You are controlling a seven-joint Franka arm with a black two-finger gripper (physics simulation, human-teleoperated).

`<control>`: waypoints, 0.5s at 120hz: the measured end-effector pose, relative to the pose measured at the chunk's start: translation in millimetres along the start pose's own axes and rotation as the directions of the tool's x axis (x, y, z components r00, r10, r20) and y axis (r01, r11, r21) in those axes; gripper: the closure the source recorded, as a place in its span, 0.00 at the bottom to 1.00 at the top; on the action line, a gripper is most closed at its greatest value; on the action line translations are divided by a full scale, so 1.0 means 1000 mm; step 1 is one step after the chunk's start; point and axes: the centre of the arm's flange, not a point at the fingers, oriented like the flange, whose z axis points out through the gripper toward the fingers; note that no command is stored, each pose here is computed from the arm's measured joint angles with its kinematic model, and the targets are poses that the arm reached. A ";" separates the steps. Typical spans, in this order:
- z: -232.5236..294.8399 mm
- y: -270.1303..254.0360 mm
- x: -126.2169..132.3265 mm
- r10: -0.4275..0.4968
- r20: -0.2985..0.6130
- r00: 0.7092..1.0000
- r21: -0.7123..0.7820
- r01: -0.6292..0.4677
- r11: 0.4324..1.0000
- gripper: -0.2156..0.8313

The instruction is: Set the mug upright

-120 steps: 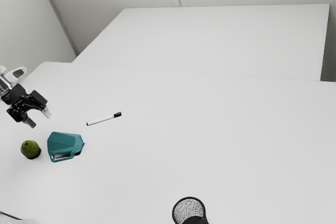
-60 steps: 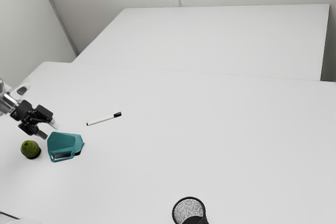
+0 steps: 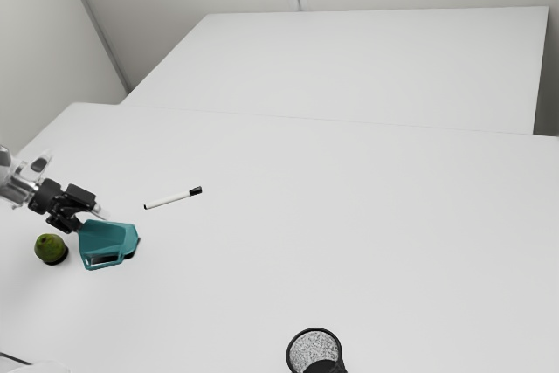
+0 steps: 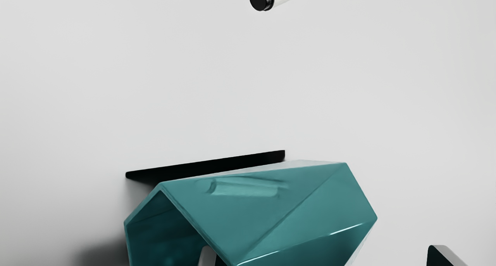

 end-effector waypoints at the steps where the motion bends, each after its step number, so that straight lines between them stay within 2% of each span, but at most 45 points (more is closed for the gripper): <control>1: 0.000 0.000 0.000 0.001 -0.001 1.000 -0.001 -0.001 1.000 0.23; 12: 0.002 -0.003 0.000 0.013 -0.011 1.000 -0.015 -0.013 1.000 0.25; 24: 0.004 -0.003 -0.001 0.028 -0.016 0.999 -0.022 -0.028 0.999 0.31; 60: 0.004 -0.002 -0.001 0.072 -0.022 0.997 -0.027 -0.072 0.997 0.64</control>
